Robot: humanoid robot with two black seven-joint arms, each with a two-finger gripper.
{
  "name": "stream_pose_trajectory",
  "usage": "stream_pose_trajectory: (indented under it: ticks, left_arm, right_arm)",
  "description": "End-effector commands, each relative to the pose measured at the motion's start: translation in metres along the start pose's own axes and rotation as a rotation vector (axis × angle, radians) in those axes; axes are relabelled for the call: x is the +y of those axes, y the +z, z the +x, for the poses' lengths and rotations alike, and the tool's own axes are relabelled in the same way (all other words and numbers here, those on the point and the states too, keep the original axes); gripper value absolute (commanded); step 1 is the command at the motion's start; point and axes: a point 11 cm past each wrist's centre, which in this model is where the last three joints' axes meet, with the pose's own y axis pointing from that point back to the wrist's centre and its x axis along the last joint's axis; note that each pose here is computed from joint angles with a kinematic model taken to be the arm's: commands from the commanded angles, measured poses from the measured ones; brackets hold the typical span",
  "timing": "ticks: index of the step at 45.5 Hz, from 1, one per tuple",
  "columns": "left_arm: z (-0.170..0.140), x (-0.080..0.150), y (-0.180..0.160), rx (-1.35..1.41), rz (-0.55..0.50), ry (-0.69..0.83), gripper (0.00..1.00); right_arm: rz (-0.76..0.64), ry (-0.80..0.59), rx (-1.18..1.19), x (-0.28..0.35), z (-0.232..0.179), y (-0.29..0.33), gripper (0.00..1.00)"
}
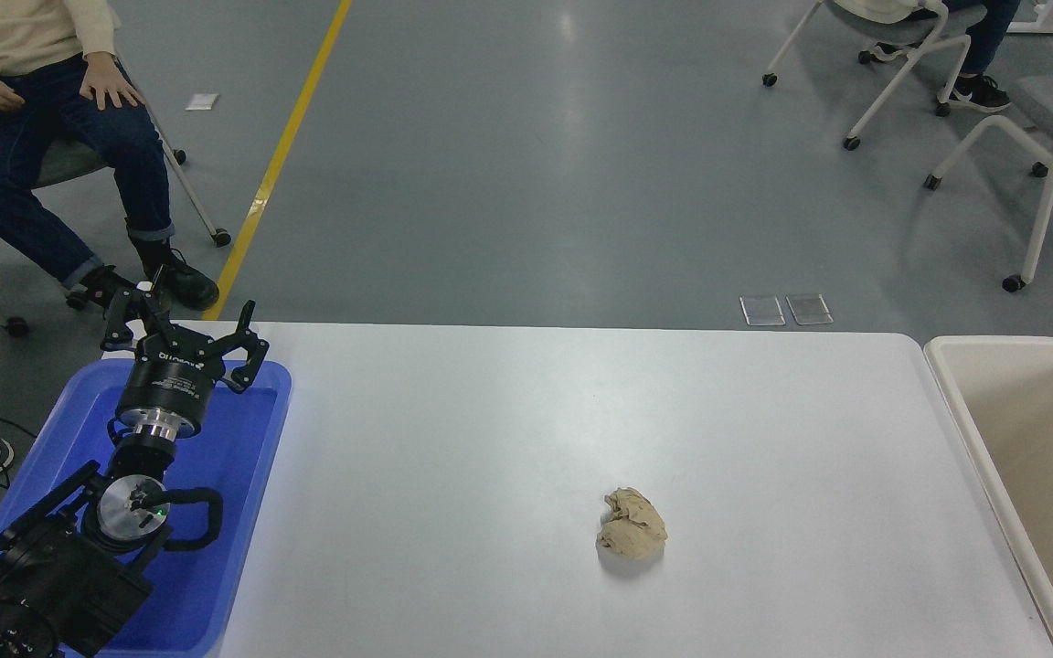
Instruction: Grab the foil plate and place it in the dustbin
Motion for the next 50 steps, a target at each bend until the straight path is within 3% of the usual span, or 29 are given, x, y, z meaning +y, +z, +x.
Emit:
stream_pose_trajectory:
  ticks: [1,10,29,50]
  left_arm:
    - [0.0,0.0,0.0,0.0,0.0,0.0,1.0]
    - [0.0,0.0,0.0,0.001,-0.001,0.001,1.0]
    - [0.0,0.0,0.0,0.001,-0.001,0.0,1.0]
    - [0.0,0.0,0.0,0.001,-0.001,0.0,1.0]
  right_arm:
    - [0.04,-0.075,-0.056,0.004,0.014,-0.004,0.96]
    - [0.113,-0.183,-0.118,0.021,0.019,-0.022,1.0]
    - [0.313,-0.396,0.082,0.088,0.021,-0.066,1.0]
    - [0.497,-0.641,0.268,0.173,0.067,-0.126,1.0]
